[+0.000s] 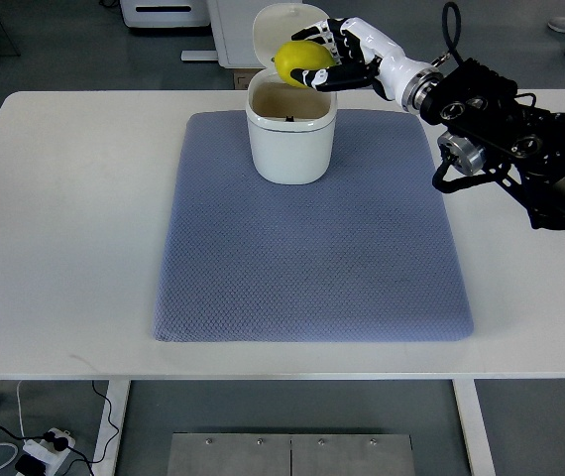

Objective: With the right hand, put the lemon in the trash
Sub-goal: 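Carry the lemon with the right hand over the white bin, then open the right hand fingers to drop the lemon into the bin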

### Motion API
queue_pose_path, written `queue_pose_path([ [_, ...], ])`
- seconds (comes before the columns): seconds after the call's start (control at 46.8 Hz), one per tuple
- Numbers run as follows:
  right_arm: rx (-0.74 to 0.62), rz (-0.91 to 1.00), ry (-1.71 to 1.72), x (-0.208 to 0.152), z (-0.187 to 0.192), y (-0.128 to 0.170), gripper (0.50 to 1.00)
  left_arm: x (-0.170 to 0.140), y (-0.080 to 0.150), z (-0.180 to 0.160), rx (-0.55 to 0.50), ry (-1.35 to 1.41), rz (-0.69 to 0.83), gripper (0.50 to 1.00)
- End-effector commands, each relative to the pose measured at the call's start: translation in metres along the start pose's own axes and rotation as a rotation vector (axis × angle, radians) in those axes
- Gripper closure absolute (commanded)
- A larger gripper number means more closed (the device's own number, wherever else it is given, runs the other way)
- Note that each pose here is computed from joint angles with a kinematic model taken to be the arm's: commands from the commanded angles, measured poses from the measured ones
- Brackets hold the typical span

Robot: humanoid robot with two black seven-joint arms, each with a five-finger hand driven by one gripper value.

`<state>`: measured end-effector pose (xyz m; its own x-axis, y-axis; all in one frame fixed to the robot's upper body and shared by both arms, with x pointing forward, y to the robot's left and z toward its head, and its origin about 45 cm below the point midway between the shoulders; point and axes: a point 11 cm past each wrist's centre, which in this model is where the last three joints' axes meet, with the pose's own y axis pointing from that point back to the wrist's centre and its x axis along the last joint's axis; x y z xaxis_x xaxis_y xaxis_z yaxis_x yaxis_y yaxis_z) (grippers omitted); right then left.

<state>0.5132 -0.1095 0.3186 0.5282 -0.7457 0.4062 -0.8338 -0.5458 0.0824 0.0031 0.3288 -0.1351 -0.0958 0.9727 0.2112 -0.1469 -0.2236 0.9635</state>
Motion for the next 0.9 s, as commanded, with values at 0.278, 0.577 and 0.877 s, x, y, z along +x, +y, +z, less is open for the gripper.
queue_pose_path([
  [0.278, -0.025, -0.001, 0.002, -0.018, -0.001, -0.014, 0.973, 0.000, 0.000, 0.000, 0.000, 0.000, 0.000, 0.500],
  [0.577, -0.036, 0.006, 0.002, -0.017, 0.001, -0.014, 0.802, 0.000, 0.000, 0.000, 0.000, 0.000, 0.000, 0.500],
  [0.877, -0.034, 0.025, 0.007, -0.014, 0.001, -0.014, 0.536, 0.000, 0.000, 0.000, 0.000, 0.000, 0.000, 0.500],
])
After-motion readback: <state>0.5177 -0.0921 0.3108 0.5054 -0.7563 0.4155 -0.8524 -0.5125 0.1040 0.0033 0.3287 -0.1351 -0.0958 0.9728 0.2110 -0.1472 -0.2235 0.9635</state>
